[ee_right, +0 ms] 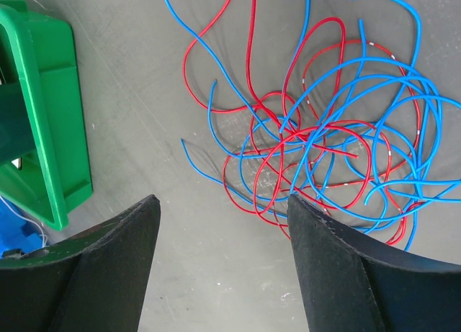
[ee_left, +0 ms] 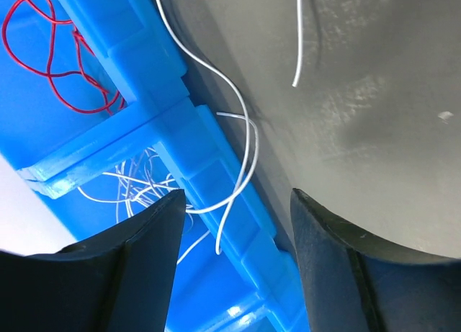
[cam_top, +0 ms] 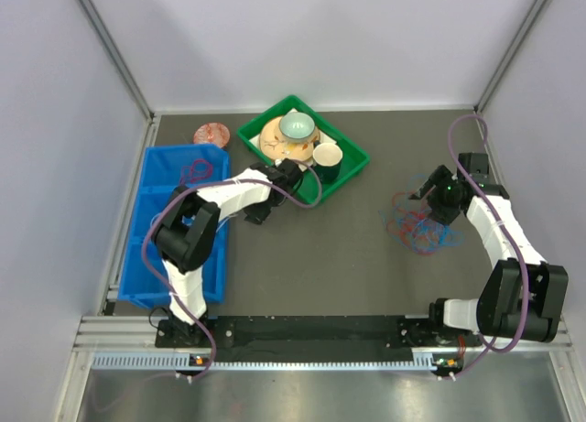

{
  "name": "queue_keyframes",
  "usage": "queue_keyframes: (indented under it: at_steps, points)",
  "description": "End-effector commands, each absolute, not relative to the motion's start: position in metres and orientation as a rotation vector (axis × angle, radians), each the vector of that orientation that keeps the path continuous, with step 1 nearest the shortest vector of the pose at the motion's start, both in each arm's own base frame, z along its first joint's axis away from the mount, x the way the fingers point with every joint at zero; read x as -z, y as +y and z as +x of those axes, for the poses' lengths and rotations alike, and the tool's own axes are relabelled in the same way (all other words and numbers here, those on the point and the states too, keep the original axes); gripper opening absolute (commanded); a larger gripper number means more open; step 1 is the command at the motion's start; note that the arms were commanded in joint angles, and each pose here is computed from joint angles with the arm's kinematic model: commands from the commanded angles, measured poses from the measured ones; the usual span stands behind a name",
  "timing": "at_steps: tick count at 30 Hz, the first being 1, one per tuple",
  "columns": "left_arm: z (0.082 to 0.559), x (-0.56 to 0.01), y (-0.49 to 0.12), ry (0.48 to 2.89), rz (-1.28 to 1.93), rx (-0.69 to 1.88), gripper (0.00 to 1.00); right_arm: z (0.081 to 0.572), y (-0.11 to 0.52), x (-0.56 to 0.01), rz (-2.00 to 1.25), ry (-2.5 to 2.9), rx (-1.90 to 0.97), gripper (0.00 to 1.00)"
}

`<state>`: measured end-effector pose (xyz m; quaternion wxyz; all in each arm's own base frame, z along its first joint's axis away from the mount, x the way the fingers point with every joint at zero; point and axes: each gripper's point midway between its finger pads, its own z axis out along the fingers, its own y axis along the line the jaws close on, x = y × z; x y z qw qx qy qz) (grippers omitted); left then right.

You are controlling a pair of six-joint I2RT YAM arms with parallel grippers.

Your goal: Untangle the cables

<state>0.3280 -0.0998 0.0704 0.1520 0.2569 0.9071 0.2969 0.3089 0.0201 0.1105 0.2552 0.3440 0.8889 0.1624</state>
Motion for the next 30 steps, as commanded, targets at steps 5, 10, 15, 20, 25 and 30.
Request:
queue_keyframes:
  at_steps: [5, 10, 15, 20, 25, 30]
  points:
    - [0.332, -0.070, -0.092, 2.603, 0.720, -0.966, 0.63, 0.322, 0.015, -0.123, 0.918, 2.362, -0.444, 0.71]
    - [0.330, -0.067, -0.087, 2.602, 0.732, -1.007, 0.56, 0.326, 0.015, -0.121, 0.917, 2.374, -0.447, 0.71]
    - [0.330, -0.065, -0.083, 2.596, 0.740, -1.047, 0.48, 0.332, 0.014, -0.124, 0.907, 2.372, -0.445, 0.71]
    - [0.329, -0.061, -0.081, 2.598, 0.751, -1.079, 0.48, 0.335, 0.015, -0.123, 0.907, 2.377, -0.447, 0.71]
    - [0.328, -0.057, -0.076, 2.589, 0.761, -1.121, 0.48, 0.337, 0.014, -0.123, 0.910, 2.378, -0.444, 0.70]
    - [0.329, -0.056, -0.074, 2.578, 0.760, -1.153, 0.45, 0.338, 0.013, -0.122, 0.915, 2.382, -0.444, 0.71]
